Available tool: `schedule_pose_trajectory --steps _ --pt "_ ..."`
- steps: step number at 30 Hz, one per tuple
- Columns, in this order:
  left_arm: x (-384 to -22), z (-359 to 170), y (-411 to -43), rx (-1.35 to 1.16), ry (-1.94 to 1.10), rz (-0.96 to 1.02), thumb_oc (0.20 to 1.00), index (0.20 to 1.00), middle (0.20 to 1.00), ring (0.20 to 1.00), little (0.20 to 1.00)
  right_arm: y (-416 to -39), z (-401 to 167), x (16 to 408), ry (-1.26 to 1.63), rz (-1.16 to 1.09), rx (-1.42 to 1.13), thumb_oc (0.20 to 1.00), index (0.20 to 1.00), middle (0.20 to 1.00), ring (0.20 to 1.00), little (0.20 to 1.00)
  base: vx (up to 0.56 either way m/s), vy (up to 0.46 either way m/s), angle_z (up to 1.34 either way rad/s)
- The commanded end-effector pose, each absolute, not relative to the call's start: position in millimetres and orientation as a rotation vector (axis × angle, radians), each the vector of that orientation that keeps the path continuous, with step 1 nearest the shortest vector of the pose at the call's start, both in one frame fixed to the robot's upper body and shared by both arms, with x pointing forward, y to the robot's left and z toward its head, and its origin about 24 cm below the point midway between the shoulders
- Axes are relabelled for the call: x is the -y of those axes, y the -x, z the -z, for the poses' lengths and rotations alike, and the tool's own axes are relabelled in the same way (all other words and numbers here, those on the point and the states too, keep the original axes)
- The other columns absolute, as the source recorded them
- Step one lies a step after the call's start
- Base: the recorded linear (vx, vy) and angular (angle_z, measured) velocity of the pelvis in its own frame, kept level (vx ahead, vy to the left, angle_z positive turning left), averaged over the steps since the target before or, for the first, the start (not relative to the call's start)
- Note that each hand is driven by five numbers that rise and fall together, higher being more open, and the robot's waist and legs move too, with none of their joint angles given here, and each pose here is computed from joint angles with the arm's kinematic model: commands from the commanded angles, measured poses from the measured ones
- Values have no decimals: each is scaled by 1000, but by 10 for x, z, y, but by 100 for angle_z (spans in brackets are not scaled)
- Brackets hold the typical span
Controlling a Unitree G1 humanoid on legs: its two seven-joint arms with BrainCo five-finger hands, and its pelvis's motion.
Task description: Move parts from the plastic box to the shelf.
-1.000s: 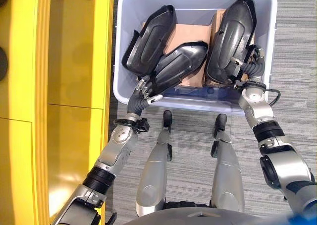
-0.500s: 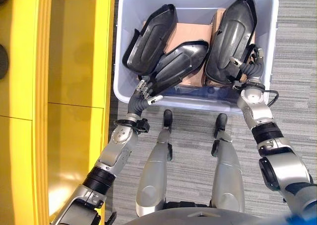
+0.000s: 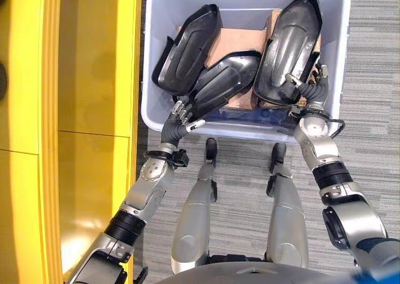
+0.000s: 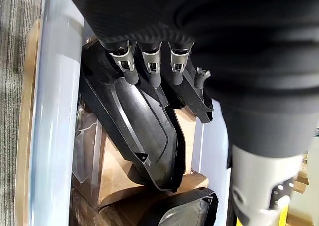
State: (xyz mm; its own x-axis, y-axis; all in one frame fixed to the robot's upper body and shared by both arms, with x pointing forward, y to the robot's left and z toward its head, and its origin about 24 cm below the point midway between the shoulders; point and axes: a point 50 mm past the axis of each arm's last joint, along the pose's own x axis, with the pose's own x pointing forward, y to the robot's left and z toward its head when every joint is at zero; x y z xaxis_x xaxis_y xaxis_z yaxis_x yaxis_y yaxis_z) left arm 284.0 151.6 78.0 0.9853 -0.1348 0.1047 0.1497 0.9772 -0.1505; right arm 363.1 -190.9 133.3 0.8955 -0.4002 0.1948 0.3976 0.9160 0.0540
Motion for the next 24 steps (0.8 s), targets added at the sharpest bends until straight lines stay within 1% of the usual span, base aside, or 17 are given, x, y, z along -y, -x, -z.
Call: schedule_pose_trajectory --steps 1,16,24 --pt "-1545 -914 -2738 175 162 155 1000 1000 1000 1000 1000 -3552 -1297 1965 -87 456 238 1000 1000 1000 1000 1000 0 0 0" --pt "-1536 -887 -2720 163 155 158 1000 1000 1000 1000 1000 -3560 -1173 1864 -150 450 185 1000 1000 1000 1000 1000 0 0 0" --pt "-1532 -899 -2716 166 149 174 1000 1000 1000 1000 1000 -3650 -1166 1939 -123 479 143 1000 1000 1000 1000 1000 0 0 0"
